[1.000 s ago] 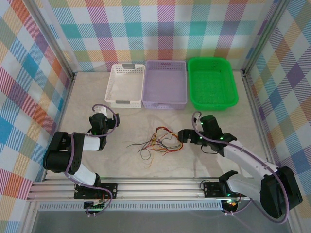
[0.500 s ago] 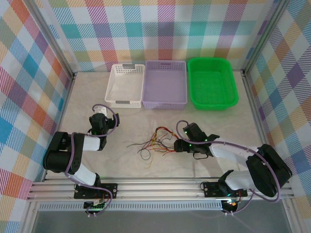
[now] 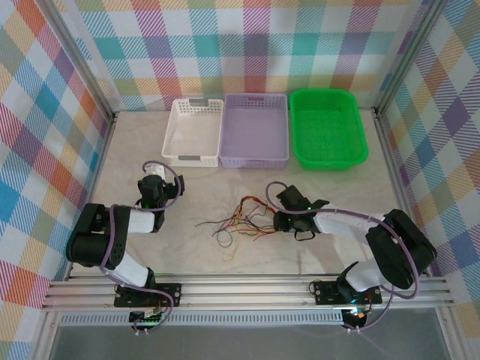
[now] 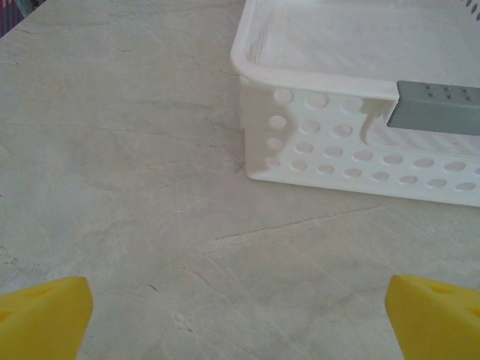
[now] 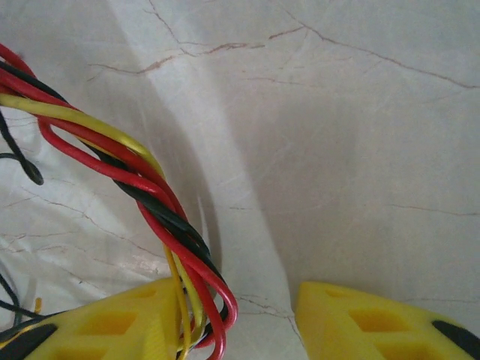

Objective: Untangle the cables

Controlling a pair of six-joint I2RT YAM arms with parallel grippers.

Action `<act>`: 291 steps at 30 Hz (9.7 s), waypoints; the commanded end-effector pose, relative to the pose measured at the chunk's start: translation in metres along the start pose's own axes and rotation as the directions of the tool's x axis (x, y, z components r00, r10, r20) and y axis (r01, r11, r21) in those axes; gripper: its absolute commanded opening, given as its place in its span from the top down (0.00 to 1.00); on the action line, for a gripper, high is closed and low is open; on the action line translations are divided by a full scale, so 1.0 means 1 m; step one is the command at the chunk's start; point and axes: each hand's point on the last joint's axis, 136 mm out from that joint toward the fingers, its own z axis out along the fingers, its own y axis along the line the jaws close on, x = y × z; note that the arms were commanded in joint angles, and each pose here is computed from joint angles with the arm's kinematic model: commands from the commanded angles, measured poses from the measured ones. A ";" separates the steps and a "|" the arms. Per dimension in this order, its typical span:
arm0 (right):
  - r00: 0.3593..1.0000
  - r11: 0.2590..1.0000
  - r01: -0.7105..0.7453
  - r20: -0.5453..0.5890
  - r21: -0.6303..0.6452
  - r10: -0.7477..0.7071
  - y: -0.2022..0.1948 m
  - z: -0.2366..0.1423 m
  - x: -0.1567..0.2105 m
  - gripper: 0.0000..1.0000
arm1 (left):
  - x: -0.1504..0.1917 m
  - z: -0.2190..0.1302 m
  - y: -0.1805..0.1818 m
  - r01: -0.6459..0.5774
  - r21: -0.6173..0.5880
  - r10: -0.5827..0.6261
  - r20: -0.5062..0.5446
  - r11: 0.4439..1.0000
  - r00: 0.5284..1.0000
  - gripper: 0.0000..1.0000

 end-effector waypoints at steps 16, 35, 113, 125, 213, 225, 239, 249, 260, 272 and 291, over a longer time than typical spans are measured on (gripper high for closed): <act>1.000 1.000 0.004 0.023 -0.005 -0.004 0.021 0.045 -0.011 0.76 | -0.031 -0.002 -0.004 0.001 0.006 -0.001 -0.080 1.000 0.997 0.00; 0.994 0.998 0.050 0.097 -0.028 -0.047 0.037 0.025 -0.039 1.00 | -0.114 -0.095 -0.025 0.329 0.162 -0.321 -0.075 0.930 0.944 0.00; 0.806 0.779 0.577 0.327 -0.245 -0.494 0.138 -0.118 -0.113 1.00 | -0.056 -0.172 -0.168 0.281 0.487 -0.106 -0.356 0.827 0.929 1.00; 0.874 0.803 0.466 0.333 -0.372 -0.353 0.139 -0.140 -0.113 0.48 | -0.059 -0.178 -0.169 0.417 0.420 -0.264 -0.376 0.806 0.888 1.00; 0.868 0.578 0.491 0.423 -0.651 -0.262 0.155 -0.246 -0.056 0.41 | -0.040 -0.223 -0.195 0.549 0.413 -0.302 -0.526 0.727 0.795 1.00; 0.888 0.707 0.436 0.393 -0.557 -0.239 0.167 -0.168 -0.058 0.45 | -0.049 -0.224 -0.196 0.600 0.397 -0.356 -0.535 0.694 0.766 1.00; 0.857 0.863 0.367 0.488 -0.348 -0.167 0.156 -0.127 -0.103 0.48 | -0.054 -0.230 -0.206 0.644 0.429 -0.375 -0.557 0.634 0.741 1.00; 0.824 0.883 0.360 0.547 -0.300 -0.150 0.164 -0.123 -0.128 0.50 | -0.052 -0.235 -0.217 0.671 0.461 -0.364 -0.591 0.581 0.720 1.00; 0.789 0.915 0.325 0.601 -0.238 -0.124 0.155 -0.127 -0.144 0.82 | -0.054 -0.245 -0.221 0.672 0.493 -0.346 -0.598 0.552 0.723 1.00; 0.786 0.942 0.318 0.585 -0.106 -0.199 0.099 -0.134 -0.113 1.00 | -0.066 -0.247 -0.182 0.590 0.443 -0.362 -0.498 0.675 0.788 1.00; 0.820 0.933 0.260 0.567 -0.250 -0.077 0.043 -0.206 -0.095 1.00 | -0.053 -0.229 -0.172 0.539 0.359 -0.341 -0.485 0.762 0.805 1.00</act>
